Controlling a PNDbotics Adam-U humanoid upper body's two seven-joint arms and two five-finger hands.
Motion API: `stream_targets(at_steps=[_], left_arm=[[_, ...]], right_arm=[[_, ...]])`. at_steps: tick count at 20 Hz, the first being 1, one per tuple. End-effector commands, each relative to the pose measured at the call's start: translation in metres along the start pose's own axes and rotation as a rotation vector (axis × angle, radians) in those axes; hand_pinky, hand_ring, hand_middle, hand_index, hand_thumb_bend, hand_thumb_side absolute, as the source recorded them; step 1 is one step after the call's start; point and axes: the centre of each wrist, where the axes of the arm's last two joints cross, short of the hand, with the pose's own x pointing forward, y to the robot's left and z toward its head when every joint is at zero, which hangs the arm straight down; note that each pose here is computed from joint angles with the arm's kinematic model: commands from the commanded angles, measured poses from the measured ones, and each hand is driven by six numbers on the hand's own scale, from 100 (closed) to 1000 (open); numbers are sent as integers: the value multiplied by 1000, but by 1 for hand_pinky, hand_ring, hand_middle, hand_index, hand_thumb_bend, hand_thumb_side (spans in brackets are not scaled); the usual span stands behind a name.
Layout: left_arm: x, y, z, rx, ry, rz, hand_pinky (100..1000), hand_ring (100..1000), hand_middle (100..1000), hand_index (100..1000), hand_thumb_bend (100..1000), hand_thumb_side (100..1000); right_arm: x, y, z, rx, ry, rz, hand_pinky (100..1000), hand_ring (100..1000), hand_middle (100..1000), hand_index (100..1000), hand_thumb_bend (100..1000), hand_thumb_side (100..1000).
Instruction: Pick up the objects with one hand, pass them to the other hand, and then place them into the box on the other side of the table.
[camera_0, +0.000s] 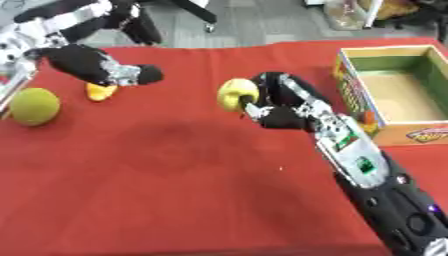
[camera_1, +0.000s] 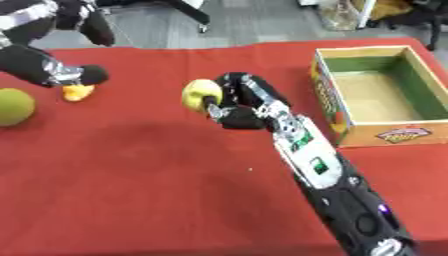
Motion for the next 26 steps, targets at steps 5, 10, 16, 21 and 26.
stream_targets(at_steps=[5, 10, 16, 21, 26], left_arm=[[-11, 3, 39, 274, 49, 58, 721, 669, 603, 645, 475, 499], [-37, -24, 61, 352, 108, 183, 710, 656, 588, 624, 440, 497], [-61, -45, 85, 459, 203, 266, 701, 645, 576, 612, 429, 495], [-72, -56, 94, 499, 252, 301, 698, 641, 572, 609, 423, 496], [-77, -60, 97, 512, 273, 312, 697, 641, 571, 608, 422, 497]], right_arm=[[27, -111, 9, -251, -40, 322, 599, 542, 345, 310, 100, 100], [-4, -181, 36, -415, 152, 581, 618, 552, 375, 341, 100, 100], [-67, -235, 92, -573, 477, 743, 629, 565, 399, 371, 100, 100], [-97, -245, 125, -356, 667, 819, 700, 679, 559, 586, 117, 145], [-104, -251, 143, -211, 726, 802, 719, 725, 612, 828, 478, 497]])
